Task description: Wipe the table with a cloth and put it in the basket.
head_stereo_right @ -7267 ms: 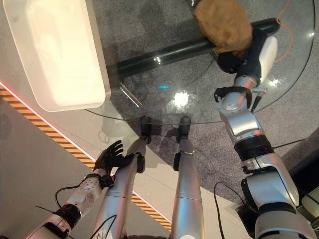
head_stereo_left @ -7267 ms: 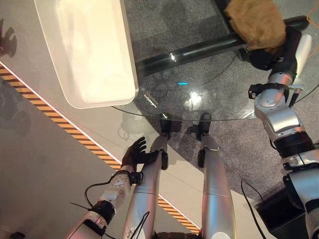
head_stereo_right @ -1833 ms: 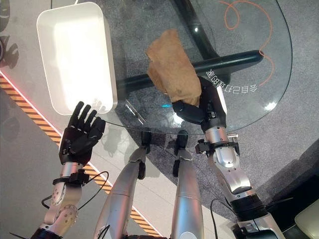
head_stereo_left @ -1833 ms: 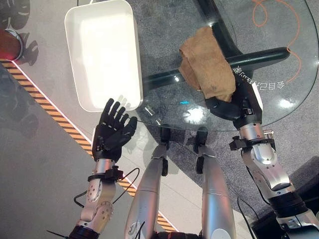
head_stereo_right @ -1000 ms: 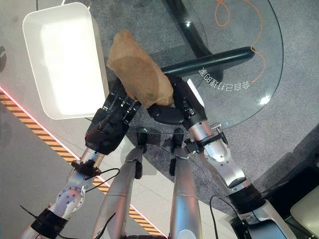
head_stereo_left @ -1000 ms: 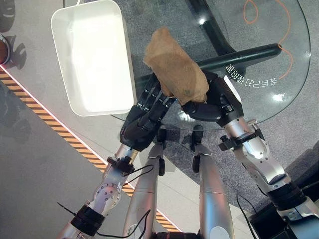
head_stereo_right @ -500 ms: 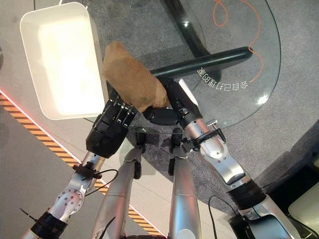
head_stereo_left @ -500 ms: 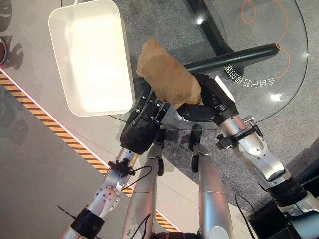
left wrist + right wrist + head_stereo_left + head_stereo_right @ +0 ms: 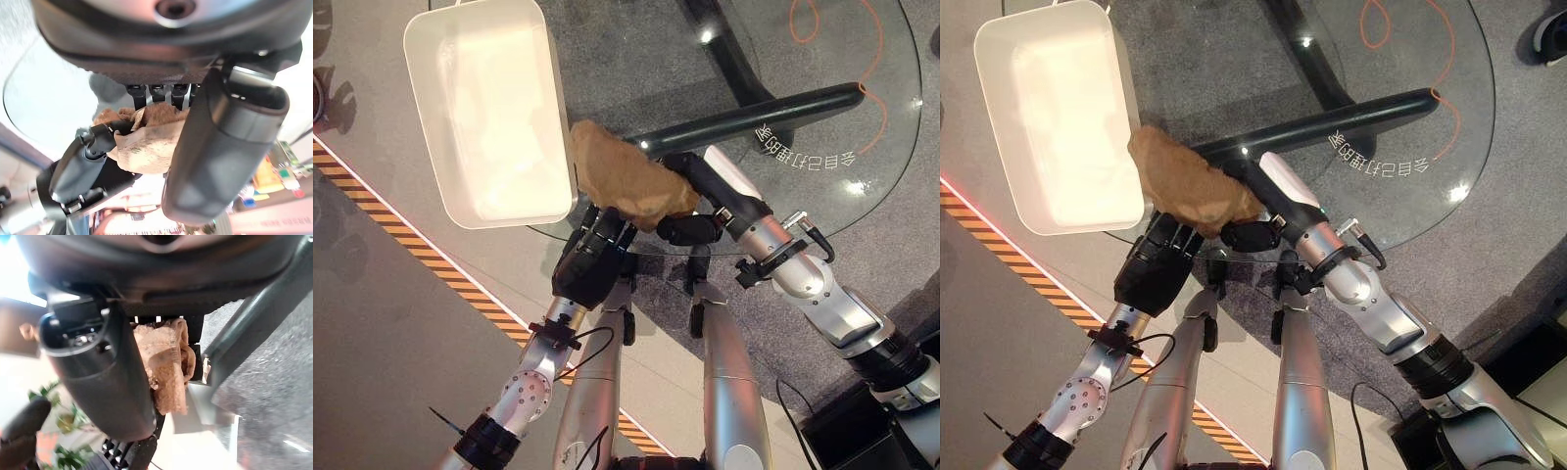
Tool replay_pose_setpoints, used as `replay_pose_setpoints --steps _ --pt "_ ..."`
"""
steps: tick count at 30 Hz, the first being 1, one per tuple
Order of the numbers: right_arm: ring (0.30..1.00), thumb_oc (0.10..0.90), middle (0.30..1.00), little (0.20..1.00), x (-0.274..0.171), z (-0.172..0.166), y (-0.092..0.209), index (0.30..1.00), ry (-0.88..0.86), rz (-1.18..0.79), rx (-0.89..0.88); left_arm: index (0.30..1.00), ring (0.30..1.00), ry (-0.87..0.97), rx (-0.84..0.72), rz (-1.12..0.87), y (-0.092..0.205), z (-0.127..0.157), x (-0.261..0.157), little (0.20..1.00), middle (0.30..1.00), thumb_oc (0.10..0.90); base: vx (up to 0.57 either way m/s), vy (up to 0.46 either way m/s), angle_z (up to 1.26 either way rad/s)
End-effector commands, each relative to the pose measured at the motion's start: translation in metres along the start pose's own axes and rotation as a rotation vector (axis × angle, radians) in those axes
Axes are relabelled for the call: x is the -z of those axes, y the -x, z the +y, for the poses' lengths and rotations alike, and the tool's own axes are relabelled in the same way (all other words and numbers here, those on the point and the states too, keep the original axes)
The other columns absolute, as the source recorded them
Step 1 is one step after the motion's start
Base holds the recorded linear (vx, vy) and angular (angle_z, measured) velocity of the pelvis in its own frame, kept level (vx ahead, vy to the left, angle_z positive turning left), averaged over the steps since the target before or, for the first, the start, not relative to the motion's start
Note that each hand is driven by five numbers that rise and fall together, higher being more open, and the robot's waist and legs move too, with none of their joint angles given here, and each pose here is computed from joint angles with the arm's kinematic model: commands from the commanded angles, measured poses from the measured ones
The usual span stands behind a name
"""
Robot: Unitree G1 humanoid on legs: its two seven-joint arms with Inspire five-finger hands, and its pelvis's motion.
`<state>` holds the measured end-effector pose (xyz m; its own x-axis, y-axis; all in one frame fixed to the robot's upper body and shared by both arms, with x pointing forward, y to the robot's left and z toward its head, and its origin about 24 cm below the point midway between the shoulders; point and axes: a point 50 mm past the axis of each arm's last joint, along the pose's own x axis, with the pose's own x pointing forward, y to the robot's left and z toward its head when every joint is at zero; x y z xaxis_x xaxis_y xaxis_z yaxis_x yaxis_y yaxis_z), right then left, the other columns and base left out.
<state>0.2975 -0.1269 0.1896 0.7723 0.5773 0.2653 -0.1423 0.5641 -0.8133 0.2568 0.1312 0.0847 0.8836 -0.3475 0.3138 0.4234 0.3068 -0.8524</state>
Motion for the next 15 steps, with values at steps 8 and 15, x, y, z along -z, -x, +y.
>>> replay_pose_setpoints --steps 8,15 --pt "0.3 0.1 0.3 0.2 -0.058 0.026 0.004 0.3 0.113 -0.285 -0.219 0.9 0.9 -0.051 0.347 -0.095 -0.018 -0.066 -0.013 0.9 0.9 0.8 0.0 0.0 0.0" --pt "0.3 0.1 0.3 0.2 -0.053 0.037 0.005 0.3 0.148 -0.24 -0.38 0.9 0.9 -0.043 0.358 -0.108 -0.018 -0.066 -0.015 0.9 0.9 0.8 0.0 0.0 0.0"
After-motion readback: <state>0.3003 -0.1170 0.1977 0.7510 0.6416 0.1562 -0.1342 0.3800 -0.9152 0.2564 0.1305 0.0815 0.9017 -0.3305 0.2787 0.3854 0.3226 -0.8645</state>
